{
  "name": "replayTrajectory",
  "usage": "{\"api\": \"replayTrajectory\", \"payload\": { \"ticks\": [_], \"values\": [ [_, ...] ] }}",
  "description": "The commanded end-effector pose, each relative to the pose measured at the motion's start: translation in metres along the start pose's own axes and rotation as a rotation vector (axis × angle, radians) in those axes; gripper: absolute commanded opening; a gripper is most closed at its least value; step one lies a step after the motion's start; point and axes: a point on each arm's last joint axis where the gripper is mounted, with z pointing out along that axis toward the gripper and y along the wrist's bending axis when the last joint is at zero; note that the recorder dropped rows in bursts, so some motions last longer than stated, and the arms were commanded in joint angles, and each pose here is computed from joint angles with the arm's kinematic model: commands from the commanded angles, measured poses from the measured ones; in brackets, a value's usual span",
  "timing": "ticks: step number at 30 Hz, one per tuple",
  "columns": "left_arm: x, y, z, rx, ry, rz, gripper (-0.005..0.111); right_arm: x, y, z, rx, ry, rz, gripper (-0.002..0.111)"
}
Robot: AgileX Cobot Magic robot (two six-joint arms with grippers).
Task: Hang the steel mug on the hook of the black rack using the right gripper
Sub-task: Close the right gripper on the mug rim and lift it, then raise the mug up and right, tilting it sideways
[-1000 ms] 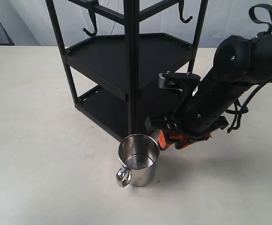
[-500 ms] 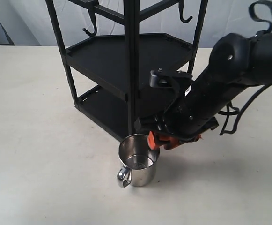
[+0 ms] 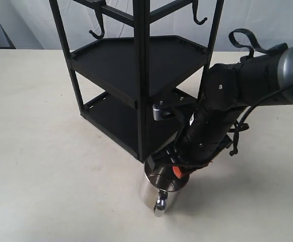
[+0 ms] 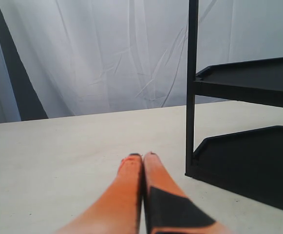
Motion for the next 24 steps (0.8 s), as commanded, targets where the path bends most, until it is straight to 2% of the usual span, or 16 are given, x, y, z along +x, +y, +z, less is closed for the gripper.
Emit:
{"api": "replayTrajectory", "payload": {
  "ticks": [1, 8, 13, 18, 24],
  "values": [
    [-0.001, 0.000, 0.000, 0.004, -0.010, 0.004, 0.002, 0.011, -0.016, -0.022, -0.029, 0.096, -0.007, -0.001],
    [-0.001, 0.000, 0.000, 0.004, -0.010, 0.004, 0.002, 0.021, -0.073, -0.084, -0.317, -0.022, 0.183, -0.001],
    [-0.001, 0.000, 0.000, 0.004, -0.010, 0.004, 0.002, 0.026, -0.104, -0.099, -0.477, -0.075, 0.367, -0.001],
    [-0.001, 0.000, 0.000, 0.004, -0.010, 0.004, 0.002, 0.020, -0.123, -0.111, -0.629, -0.207, 0.527, -0.001],
    [-0.001, 0.000, 0.000, 0.004, -0.010, 0.004, 0.002, 0.011, -0.132, -0.126, -0.776, -0.356, 0.614, -0.001]
  ]
}}
